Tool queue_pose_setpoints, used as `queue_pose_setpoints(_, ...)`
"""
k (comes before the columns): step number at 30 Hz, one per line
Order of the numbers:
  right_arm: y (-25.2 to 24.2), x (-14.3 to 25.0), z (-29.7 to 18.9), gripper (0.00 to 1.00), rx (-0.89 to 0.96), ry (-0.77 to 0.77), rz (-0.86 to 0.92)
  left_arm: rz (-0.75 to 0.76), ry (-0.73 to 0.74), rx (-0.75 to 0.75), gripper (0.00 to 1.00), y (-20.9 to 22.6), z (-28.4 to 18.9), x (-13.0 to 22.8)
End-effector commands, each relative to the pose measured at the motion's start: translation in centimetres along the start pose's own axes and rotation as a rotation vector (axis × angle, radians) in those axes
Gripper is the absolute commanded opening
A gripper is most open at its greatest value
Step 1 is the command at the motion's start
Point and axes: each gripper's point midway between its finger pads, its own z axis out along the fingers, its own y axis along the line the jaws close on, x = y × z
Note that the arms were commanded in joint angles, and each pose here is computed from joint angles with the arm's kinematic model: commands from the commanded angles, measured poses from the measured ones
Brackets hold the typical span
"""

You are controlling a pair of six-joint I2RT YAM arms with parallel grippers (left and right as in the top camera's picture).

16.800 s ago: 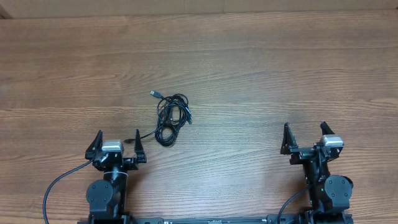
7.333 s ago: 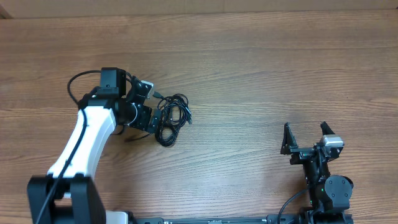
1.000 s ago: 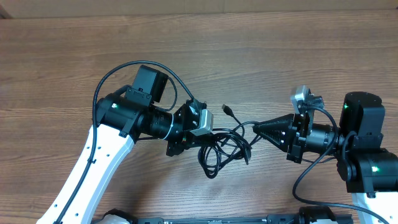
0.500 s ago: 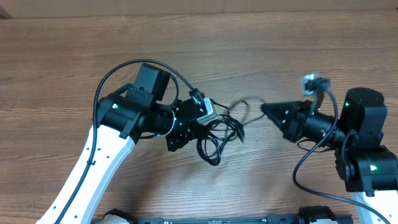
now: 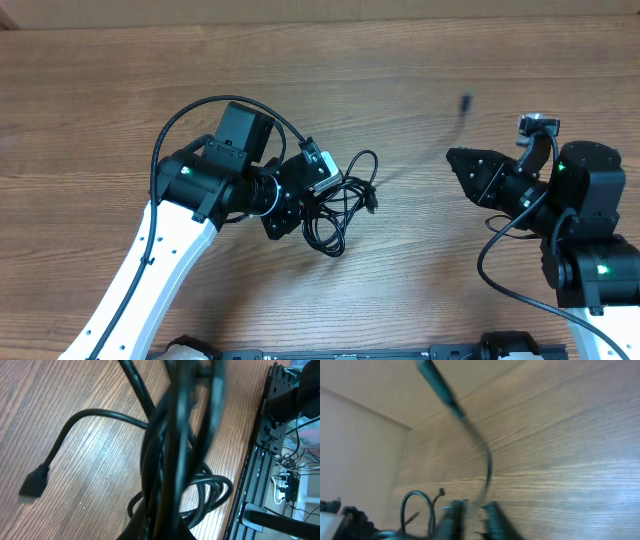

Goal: Untangle cables

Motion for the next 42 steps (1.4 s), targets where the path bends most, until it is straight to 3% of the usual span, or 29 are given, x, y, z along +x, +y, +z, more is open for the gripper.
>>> queue_pose_setpoints(1,2.4,0.3,-0.8,0.48,-0.114,0.021,-0.267,0.045,-0.044,0.032,0.04,-0.5,-0.3,-0.6)
queue_pose_setpoints(2,2.3,0.9,-0.9,0.70,-0.116,0.042,-0.343,0.068,-0.055,0.044,0.04,-0.7,-0.3,-0.8)
queue_pose_setpoints(4,2.0,1.3,-0.9,0.78,-0.109,0.056,-0.391,0.089,-0.063,0.055,0.04,-0.9,-0.3,-0.9)
queue_pose_setpoints(9,1.8,1.6,-0.7,0.80,-0.114,0.065,-0.511,0.215,-0.162,0.205,0.05,-3.8,-0.8,-2.1)
queue_pose_setpoints(14,4.3,3.0,-1.2,0.76,-0.295,0.076,-0.739,0.287,-0.207,0.302,0.04,-5.8,-1.4,-2.0)
queue_pose_setpoints(21,6.9,4.4,-2.4,0.59,-0.486,0.086,-0.774,0.312,-0.263,0.358,0.04,-6.9,-1.9,-2.7)
queue_pose_setpoints(27,8.3,5.3,-3.4,0.59,-0.601,0.105,-0.753,0.330,-0.311,0.387,0.04,-7.4,-2.3,-3.4)
queue_pose_setpoints(29,8.3,5.5,-3.5,0.55,-0.602,0.116,-0.742,0.344,-0.331,0.402,0.04,-7.7,-2.4,-3.8)
queue_pose_setpoints(34,8.2,5.9,-3.5,0.35,-0.612,0.143,-0.705,0.402,-0.327,0.421,0.04,-8.8,-1.6,-4.2)
queue_pose_setpoints(39,8.3,6.0,-3.5,0.06,-0.635,0.154,-0.687,0.407,-0.302,0.439,0.04,-8.7,-0.3,-4.3)
queue_pose_setpoints(41,8.3,6.0,-3.4,0.04,-0.634,0.155,-0.686,0.403,-0.280,0.420,0.06,-8.3,0.1,-4.1)
queue_pose_setpoints(42,8.3,6.0,-3.4,0.04,-0.633,0.155,-0.686,0.394,-0.262,0.403,0.13,-7.9,0.3,-3.9)
